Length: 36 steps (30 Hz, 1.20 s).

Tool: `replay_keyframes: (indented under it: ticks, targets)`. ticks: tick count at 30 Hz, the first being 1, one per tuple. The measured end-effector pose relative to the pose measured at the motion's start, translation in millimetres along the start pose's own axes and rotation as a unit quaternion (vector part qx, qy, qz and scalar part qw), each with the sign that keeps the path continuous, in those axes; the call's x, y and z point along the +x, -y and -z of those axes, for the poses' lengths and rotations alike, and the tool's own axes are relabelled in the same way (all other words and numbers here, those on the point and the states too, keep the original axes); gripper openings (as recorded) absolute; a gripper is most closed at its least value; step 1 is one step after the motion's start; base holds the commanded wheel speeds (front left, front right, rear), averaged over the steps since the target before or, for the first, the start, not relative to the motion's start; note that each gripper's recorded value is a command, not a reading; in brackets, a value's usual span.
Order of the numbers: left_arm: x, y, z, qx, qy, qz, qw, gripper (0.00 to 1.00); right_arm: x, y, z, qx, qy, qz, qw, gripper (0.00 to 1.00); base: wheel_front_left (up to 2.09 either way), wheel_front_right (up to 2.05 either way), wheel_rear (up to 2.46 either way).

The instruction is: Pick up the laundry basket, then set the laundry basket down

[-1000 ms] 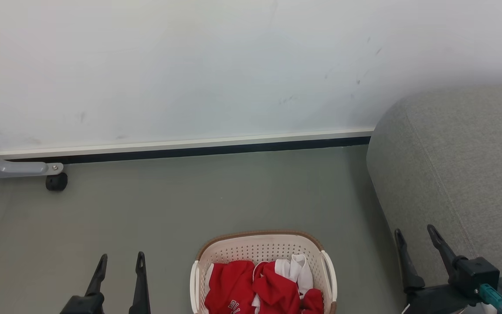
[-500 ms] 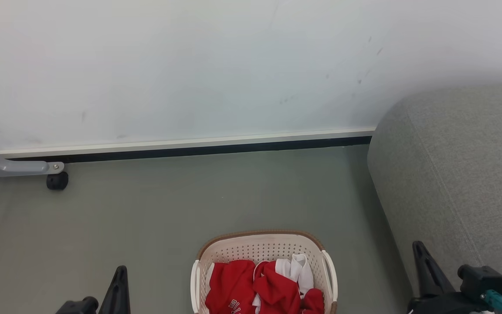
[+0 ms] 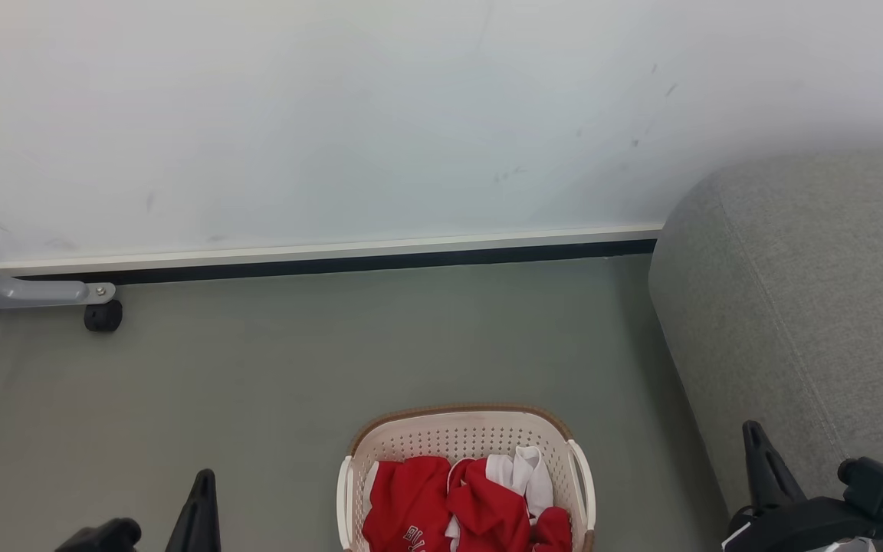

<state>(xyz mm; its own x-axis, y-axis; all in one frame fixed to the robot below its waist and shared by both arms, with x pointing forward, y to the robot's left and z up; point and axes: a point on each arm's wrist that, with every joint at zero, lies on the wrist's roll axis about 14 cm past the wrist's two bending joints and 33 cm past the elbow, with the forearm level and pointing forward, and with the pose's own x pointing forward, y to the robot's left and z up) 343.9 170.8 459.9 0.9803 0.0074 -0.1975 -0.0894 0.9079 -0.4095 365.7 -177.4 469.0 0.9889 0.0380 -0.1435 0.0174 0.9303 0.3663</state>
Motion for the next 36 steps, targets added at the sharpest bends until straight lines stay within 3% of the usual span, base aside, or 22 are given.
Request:
replay_keyframes:
  ticks: [17, 36]
  targets:
    - [7, -4, 1, -0.129, -0.016, 0.000, 0.992, 0.00, 5, 7, -1, 0.138, -0.011, 0.016, 0.990, 0.00, 0.00, 0.00, 0.00]
    - [16, -6, -4, -0.286, -0.020, 0.010, 0.958, 0.00, 8, 13, -4, 0.305, -0.010, 0.022, 0.952, 0.00, 0.00, 0.00, 0.00]
